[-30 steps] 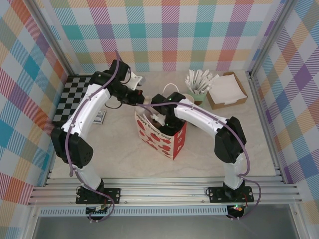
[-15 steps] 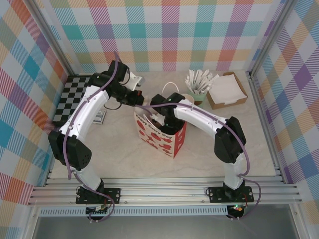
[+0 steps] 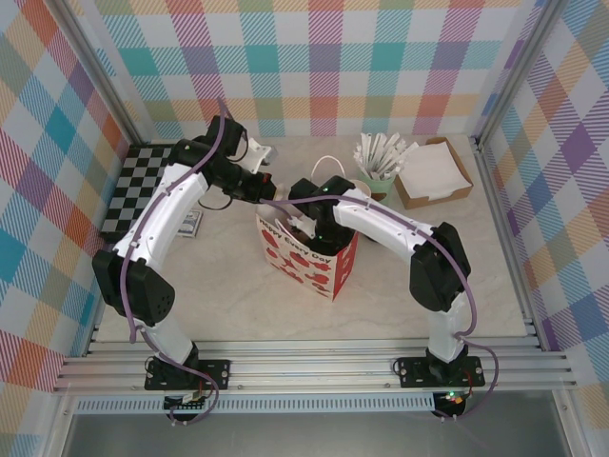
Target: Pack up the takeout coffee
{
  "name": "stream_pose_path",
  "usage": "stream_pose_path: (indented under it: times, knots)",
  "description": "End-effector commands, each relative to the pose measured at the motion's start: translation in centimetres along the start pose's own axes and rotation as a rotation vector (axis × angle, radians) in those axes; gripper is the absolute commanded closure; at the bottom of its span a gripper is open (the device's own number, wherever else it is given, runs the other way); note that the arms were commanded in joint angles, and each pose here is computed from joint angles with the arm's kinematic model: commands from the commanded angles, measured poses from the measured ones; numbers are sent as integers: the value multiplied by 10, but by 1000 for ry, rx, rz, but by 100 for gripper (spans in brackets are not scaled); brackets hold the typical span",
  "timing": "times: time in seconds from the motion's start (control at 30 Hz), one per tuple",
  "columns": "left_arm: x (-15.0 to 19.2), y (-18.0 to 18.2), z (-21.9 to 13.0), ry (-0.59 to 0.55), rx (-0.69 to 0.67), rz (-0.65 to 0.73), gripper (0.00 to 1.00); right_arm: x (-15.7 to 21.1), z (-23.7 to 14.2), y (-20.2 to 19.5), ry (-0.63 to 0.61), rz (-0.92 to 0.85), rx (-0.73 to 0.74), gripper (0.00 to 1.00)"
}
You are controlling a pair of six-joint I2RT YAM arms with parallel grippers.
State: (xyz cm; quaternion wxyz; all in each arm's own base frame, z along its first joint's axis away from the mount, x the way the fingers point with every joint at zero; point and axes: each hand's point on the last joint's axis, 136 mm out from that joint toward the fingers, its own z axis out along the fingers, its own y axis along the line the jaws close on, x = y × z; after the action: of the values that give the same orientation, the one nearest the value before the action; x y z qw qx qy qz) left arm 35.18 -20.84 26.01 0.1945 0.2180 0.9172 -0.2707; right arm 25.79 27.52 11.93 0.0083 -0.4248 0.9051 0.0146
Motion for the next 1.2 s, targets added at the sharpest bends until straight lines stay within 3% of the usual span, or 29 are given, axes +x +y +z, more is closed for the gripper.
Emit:
stream_pose_path:
  times: [0.0,0.27,0.8,1.17]
  knots:
    - [3,-7,-12,-17,25,26,100,3,9,-3,22,-11,-3,53]
    - [2,-8,-11,-15,34,27,100,4,14,-5,18,-8,-6,53]
    - [5,-9,-10,-7,41,26,100,-15,-3,-5,-110,-18,-5,54]
    - [5,-9,-9,-5,43,28,100,-20,12,-5,-103,-18,-20,54]
